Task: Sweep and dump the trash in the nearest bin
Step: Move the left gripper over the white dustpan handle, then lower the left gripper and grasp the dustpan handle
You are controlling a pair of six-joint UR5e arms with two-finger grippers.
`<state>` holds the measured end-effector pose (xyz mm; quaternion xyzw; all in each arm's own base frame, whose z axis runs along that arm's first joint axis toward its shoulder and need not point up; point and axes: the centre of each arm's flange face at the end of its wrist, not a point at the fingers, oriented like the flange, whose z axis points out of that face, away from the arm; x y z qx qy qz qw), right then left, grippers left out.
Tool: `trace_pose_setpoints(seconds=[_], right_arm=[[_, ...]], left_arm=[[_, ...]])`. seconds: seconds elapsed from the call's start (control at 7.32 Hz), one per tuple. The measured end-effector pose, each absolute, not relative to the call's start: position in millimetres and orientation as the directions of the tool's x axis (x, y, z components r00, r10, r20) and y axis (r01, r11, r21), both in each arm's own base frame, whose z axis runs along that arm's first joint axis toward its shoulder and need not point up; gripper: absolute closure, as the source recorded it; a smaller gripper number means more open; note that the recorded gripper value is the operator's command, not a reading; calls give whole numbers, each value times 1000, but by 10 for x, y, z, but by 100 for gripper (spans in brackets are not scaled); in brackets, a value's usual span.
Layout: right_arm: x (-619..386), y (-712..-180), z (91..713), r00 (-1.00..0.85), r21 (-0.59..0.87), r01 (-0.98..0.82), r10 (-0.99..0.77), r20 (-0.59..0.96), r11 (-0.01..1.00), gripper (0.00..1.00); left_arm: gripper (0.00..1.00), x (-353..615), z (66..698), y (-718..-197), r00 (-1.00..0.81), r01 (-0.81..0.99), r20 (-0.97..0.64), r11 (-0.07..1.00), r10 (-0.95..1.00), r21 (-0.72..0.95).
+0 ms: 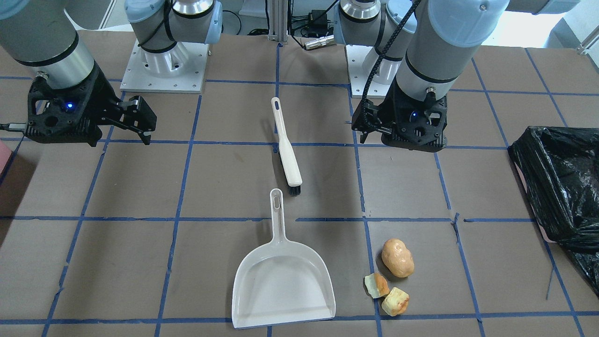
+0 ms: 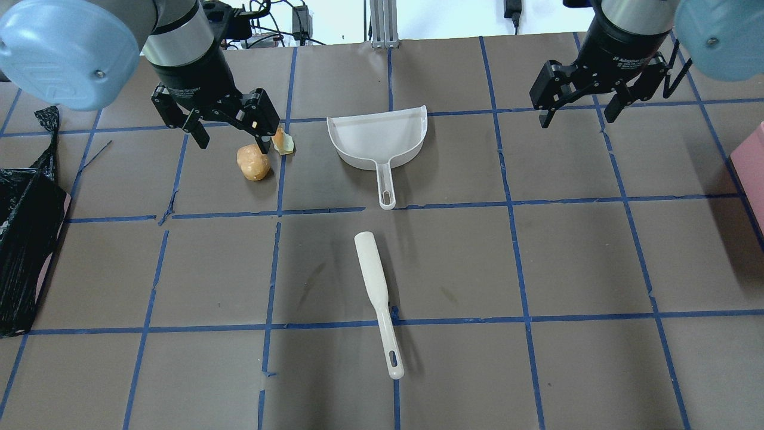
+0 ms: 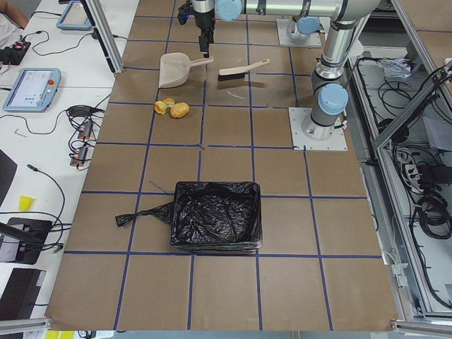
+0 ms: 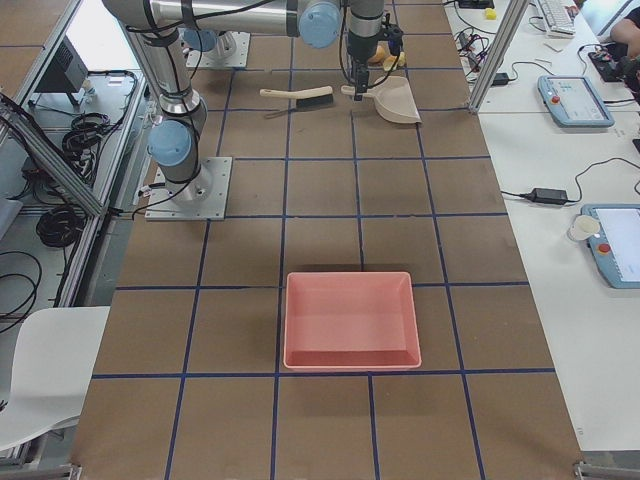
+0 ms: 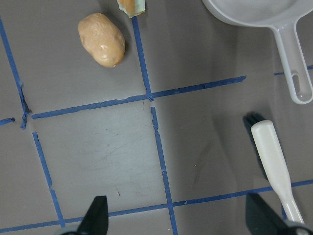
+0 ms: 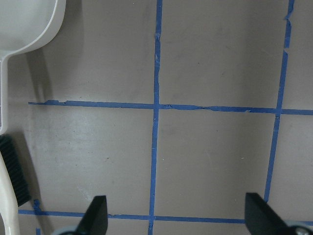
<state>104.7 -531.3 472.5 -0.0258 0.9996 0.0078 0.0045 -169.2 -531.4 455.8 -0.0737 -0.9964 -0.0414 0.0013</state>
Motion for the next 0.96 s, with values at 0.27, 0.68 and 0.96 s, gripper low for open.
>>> trace_pose_setpoints(seconds=[0.27, 0.68, 0.96], right_arm=[[1046, -5301, 4742, -999, 13, -51, -51, -9, 999, 0], [1045, -5300, 4734, -999, 14, -52, -51, -9, 999, 0], [1043, -5300, 4726, -999, 15, -53, -53, -9, 998, 0]], left_arm=[[0, -1931, 4523, -5316, -984, 176, 19, 983, 175, 61], [0, -2069, 4484, -5290, -987, 158, 3, 986, 158, 61], [0, -2621, 4213, -5306, -974, 210, 90, 977, 207, 24]])
